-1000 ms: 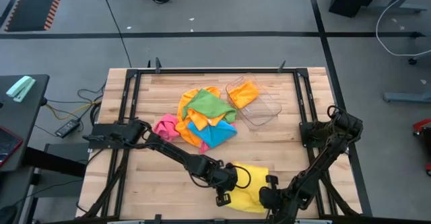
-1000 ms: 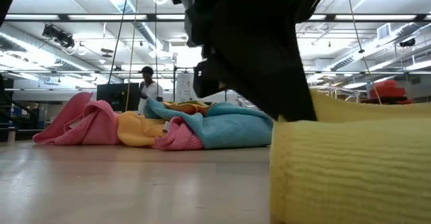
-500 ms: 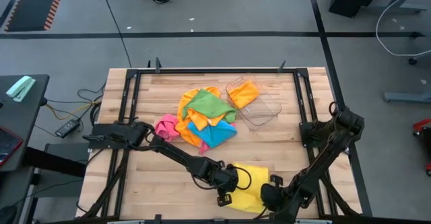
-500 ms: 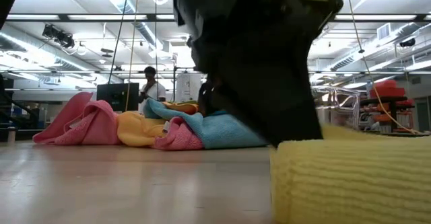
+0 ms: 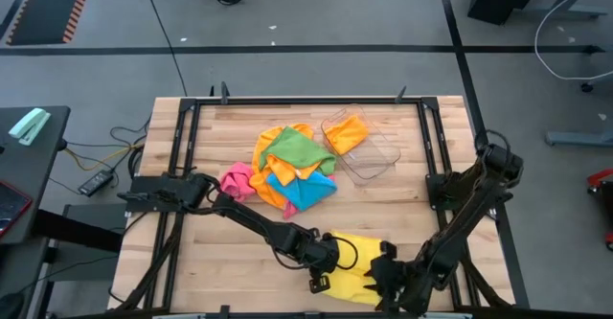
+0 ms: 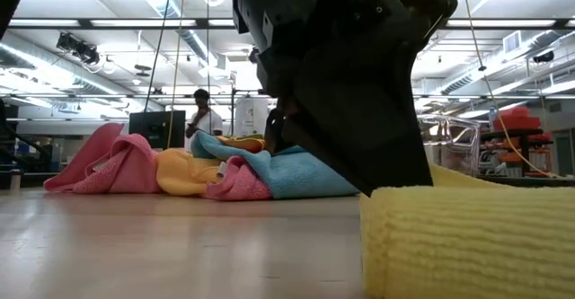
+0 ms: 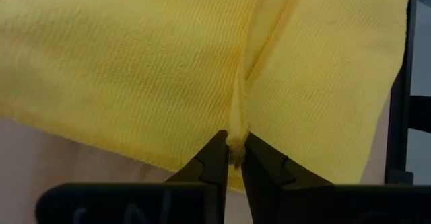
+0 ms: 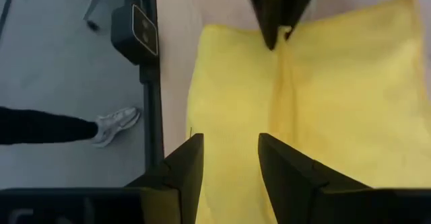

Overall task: Fold microfiber towels
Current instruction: Fold the yellow towel

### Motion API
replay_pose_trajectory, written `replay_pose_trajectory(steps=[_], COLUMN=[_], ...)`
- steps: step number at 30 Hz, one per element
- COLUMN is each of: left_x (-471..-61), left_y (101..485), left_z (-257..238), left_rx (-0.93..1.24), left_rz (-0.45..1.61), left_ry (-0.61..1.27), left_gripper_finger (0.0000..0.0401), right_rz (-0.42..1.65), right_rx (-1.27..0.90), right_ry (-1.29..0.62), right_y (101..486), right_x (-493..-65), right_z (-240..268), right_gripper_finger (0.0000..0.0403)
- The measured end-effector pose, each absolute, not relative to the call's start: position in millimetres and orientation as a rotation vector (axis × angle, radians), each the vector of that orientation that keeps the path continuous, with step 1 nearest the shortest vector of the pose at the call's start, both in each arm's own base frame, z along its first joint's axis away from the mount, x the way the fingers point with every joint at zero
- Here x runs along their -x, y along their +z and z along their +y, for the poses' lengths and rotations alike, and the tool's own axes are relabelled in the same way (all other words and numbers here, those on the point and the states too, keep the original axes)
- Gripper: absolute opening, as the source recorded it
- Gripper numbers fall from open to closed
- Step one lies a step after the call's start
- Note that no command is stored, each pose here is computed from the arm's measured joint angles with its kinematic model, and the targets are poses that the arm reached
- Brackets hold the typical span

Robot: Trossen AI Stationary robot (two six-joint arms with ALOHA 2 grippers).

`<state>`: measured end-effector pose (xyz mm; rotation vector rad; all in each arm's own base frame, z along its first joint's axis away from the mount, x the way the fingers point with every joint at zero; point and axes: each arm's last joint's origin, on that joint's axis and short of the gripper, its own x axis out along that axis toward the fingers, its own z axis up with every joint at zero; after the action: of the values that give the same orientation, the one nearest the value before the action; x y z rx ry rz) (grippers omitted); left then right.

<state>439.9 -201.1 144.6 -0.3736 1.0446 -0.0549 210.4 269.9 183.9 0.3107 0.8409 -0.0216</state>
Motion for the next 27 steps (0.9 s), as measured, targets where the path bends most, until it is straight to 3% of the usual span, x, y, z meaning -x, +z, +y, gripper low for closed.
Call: replay_pose_trajectory(steps=[11,21,27], left_x=[-437,-431,-438], left_y=[143,181,178], left_z=[-200,-200,-216], left_rx=[0.381,0.381,0.31], left_rz=[1.076,1.037,0.912], left_ry=[-0.034,-0.147,-0.241], left_gripper_finger=[0.0054,0.0115,0.0121], right_rz=[0.97,0.987,0.996], right_rx=[-0.159,-0.16,-0.174], right_ry=[-0.108,-0.096,-0.105], right_y=[112,111,112], right_x=[-227,-231,-234], right_z=[272,270,267], right_gripper_finger=[0.0139,0.0129,0.0128])
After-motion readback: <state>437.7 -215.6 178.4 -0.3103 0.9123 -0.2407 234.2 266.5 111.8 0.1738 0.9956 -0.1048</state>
